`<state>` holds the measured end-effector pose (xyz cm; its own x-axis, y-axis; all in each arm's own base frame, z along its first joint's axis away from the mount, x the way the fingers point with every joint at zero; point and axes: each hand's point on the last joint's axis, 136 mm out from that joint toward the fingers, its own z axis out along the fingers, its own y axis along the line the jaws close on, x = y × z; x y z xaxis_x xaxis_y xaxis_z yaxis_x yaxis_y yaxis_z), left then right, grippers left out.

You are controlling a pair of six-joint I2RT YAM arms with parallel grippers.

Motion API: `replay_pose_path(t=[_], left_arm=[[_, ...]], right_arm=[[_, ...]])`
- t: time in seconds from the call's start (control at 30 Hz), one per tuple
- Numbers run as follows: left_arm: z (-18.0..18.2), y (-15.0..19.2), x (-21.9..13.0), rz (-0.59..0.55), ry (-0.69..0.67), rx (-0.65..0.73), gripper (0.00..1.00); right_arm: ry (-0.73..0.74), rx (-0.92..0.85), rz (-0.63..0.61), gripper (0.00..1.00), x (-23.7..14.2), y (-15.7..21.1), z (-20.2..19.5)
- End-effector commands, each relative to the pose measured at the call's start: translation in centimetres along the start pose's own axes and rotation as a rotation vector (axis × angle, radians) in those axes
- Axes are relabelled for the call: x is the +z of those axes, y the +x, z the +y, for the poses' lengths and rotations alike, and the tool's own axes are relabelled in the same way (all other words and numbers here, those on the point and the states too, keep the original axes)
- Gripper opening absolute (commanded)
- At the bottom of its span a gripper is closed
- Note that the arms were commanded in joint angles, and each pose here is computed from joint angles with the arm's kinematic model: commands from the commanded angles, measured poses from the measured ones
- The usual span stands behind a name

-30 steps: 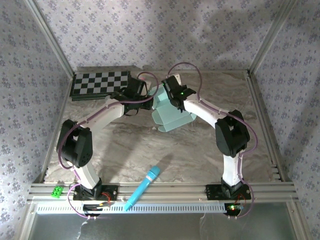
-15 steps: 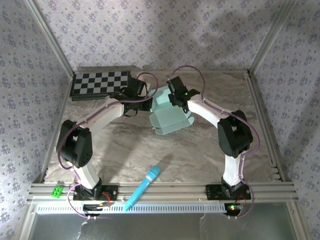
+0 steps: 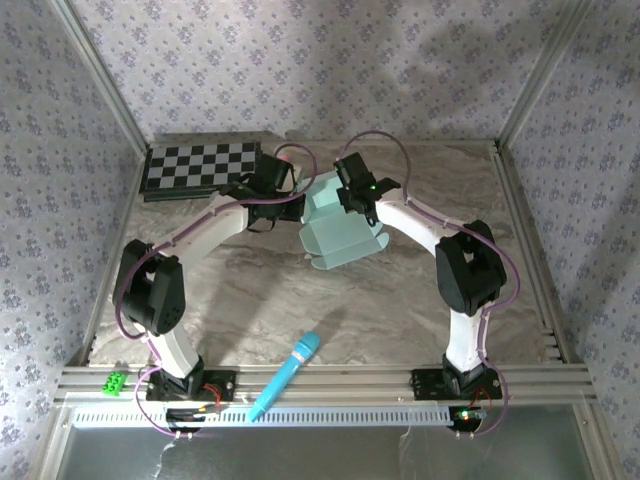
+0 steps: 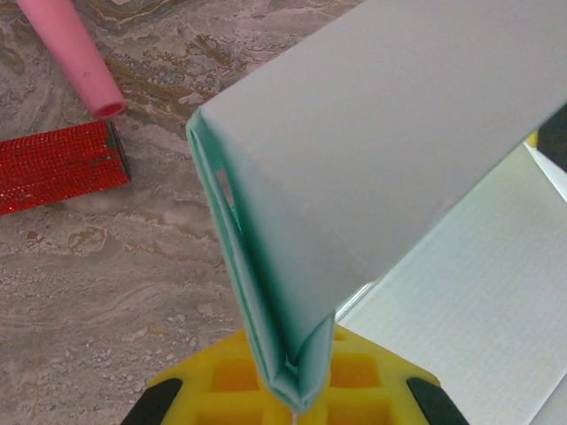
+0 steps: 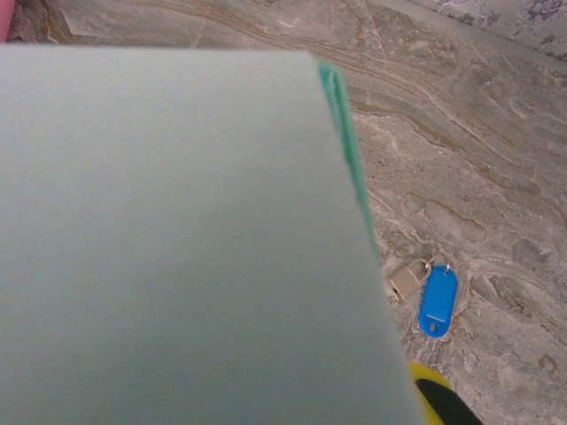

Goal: Fold the paper box

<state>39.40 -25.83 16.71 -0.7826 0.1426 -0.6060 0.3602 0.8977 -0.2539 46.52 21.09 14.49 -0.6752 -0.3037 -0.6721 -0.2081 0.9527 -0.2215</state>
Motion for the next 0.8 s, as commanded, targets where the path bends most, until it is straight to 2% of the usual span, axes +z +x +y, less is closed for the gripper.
replay_pose_path(t=[0.0,0.3,0.77], left_arm=[[-2.1,-3.2,-2.6,-0.098,0.061,0.026,0.00],[-2.2,-3.4,-3.2,-0.097,0.060,0.026,0.00],[-2.0,-3.1,-2.4,-0.076,0.056,-0.001,0.00]], right_arm=[[0.126,-0.040,0.085,0.11,1.1,2.1,-2.9],[0.377,-0.026,0.158,0.08,1.7,3.4,-6.2],[0.625,0.036,0.190,0.02,1.3,4.3,-9.0]])
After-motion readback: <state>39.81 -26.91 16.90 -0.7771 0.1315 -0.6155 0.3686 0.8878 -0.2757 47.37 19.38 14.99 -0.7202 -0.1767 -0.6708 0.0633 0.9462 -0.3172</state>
